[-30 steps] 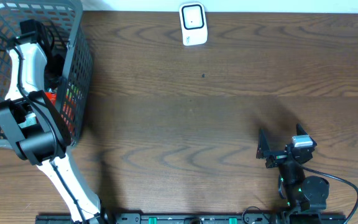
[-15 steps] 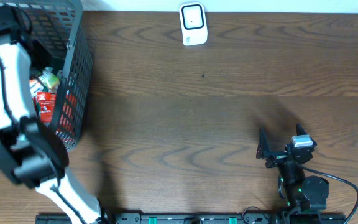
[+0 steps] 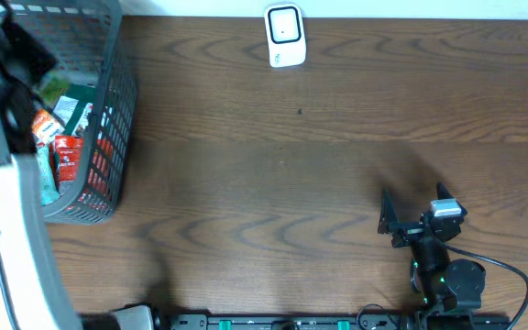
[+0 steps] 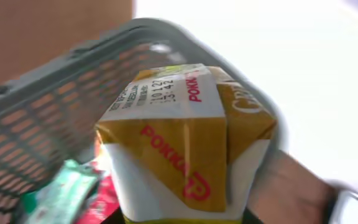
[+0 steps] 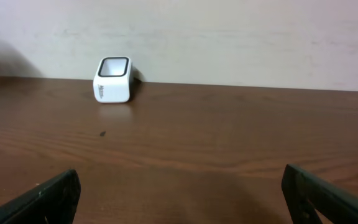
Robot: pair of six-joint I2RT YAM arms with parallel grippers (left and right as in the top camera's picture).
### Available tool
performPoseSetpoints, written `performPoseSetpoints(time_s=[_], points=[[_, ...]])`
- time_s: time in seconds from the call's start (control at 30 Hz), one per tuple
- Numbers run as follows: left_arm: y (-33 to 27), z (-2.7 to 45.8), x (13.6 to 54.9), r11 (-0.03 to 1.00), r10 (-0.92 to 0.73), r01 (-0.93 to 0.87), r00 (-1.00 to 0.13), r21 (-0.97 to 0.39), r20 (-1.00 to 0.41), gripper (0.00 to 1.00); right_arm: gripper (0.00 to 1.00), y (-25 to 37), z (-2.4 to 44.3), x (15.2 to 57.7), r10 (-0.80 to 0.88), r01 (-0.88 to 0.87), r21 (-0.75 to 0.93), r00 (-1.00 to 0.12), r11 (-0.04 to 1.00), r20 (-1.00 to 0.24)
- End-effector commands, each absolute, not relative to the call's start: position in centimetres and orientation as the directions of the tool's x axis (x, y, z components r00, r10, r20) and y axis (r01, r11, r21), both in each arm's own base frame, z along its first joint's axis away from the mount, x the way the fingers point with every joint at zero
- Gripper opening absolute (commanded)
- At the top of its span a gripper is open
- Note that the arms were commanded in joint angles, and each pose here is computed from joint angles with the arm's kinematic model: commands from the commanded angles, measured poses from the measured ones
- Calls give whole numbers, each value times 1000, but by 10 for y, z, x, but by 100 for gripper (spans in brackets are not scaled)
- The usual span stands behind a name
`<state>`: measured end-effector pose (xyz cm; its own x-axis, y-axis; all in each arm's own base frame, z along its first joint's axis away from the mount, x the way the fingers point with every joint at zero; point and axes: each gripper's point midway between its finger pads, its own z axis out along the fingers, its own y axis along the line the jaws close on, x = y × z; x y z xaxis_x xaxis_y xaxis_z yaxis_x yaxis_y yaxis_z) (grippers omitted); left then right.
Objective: Scan the item barcode
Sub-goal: 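Lift the carton out and carry it toward the white scanner, then lower the carton onto the table in front of the scanner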
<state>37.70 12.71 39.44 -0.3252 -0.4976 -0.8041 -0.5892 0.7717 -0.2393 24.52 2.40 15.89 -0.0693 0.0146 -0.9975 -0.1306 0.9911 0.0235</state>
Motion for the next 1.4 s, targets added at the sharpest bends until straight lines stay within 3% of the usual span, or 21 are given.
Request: performPoseSetpoints(time_s=[0.0, 0.2, 0.23, 0.4, 0.53, 0.7, 0.9, 1.23, 1.33, 1.37], points=[[56, 429, 366, 870, -421, -413, -340, -269, -841, 21, 99, 21, 159, 245, 29, -117, 37, -70, 992, -997], [-61, 402, 368, 945, -327, -180, -527, -273, -784, 21, 99, 21, 159, 245, 29, -117, 37, -70, 992, -997], [-100, 383, 370, 956, -283, -118, -599, -267, -749, 21, 99, 21, 159, 245, 28, -117, 36, -70, 992, -997], [-200, 314, 374, 977, -120, 25, -754, -210, -646, 22, 99, 21, 159, 245, 29, -117, 37, -70, 992, -997], [-275, 244, 373, 980, 28, 134, -827, -149, -561, 22, 99, 21, 159, 245, 29, -117, 37, -70, 992, -997], [-350, 168, 360, 952, 156, 258, -874, -168, -460, 22, 99, 21, 159, 245, 29, -117, 37, -70, 992, -997], [-399, 108, 353, 924, 219, 324, -885, -205, -411, 22, 99, 21, 159, 245, 29, -117, 37, -70, 992, -997], [-409, 64, 354, 927, 241, 327, -895, -183, -376, 22, 99, 21, 159, 245, 29, -117, 37, -70, 992, -997], [-409, 60, 353, 926, 244, 328, -898, -187, -367, 52, 99, 21, 159, 245, 28, -117, 36, -70, 992, -997], [-409, 61, 353, 926, 244, 328, -898, -187, -367, 55, 99, 21, 159, 245, 29, -117, 37, -70, 992, -997]])
